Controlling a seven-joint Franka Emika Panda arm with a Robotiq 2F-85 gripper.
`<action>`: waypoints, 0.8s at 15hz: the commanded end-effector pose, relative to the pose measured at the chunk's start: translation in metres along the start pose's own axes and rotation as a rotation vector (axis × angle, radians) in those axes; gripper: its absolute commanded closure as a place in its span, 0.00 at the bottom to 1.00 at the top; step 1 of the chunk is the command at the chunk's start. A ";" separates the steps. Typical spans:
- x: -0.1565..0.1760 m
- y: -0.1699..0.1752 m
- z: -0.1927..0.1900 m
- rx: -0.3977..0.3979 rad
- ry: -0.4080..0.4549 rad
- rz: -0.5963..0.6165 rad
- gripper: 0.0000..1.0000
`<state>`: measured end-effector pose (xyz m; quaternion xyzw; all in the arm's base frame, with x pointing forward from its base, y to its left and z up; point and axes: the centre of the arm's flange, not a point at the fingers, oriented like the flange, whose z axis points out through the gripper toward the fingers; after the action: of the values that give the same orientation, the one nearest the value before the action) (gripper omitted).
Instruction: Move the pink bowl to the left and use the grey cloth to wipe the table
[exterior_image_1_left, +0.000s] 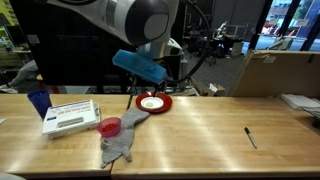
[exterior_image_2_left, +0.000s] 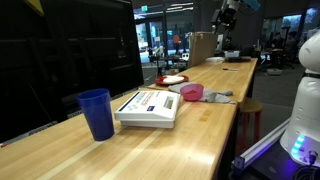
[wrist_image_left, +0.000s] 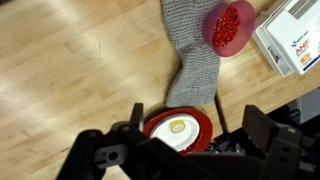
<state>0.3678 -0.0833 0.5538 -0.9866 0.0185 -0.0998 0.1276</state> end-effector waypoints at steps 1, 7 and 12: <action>-0.005 -0.015 0.035 0.049 -0.090 -0.029 0.00; -0.019 -0.057 0.097 0.107 -0.237 -0.090 0.00; -0.030 -0.084 0.134 0.047 -0.277 -0.106 0.00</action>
<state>0.3682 0.0147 0.4544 -0.9857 -0.0539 0.0300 0.1571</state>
